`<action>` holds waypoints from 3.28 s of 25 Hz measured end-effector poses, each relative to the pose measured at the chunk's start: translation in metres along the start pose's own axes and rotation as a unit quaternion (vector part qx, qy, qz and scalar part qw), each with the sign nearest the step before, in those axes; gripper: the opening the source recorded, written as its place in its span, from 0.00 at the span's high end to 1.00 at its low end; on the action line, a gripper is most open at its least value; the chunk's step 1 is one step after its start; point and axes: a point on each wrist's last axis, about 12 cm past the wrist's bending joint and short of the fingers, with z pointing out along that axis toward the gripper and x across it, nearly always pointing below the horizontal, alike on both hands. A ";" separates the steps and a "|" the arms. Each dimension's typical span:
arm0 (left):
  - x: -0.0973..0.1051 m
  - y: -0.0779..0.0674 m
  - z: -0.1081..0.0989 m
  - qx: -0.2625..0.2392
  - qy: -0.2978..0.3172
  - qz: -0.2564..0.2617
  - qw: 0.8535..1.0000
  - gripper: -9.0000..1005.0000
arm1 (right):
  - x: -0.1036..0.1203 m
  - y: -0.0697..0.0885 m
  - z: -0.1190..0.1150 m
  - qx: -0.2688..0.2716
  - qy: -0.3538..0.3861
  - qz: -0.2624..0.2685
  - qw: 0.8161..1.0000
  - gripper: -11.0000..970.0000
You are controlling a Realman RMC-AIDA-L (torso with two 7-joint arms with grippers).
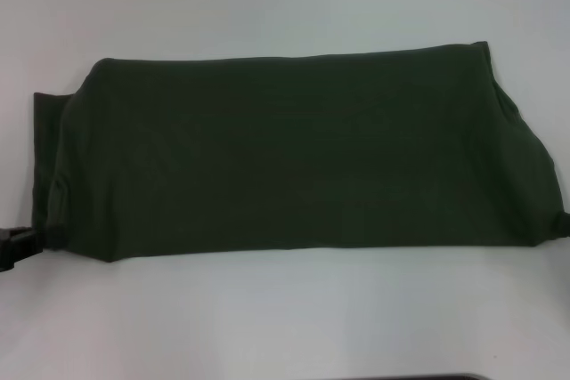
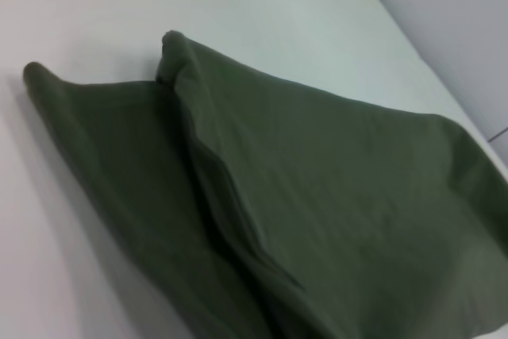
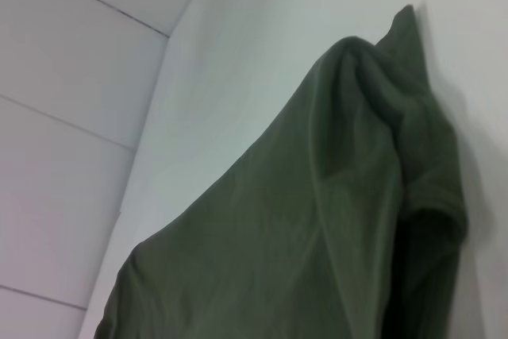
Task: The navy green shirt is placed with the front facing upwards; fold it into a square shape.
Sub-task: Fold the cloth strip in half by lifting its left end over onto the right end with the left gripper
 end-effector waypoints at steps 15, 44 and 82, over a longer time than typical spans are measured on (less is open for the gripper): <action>0.003 0.015 0.006 -0.054 0.022 -0.026 0.998 0.97 | 0.002 -0.012 -0.021 0.046 -0.040 0.018 0.998 0.98; -0.002 0.015 0.004 -0.053 0.022 -0.026 0.998 0.95 | -0.007 -0.014 -0.020 0.054 -0.054 0.021 0.997 0.94; -0.061 0.012 -0.001 -0.025 -0.131 0.001 0.991 0.30 | -0.072 0.026 0.018 -0.062 -0.063 -0.081 0.993 0.27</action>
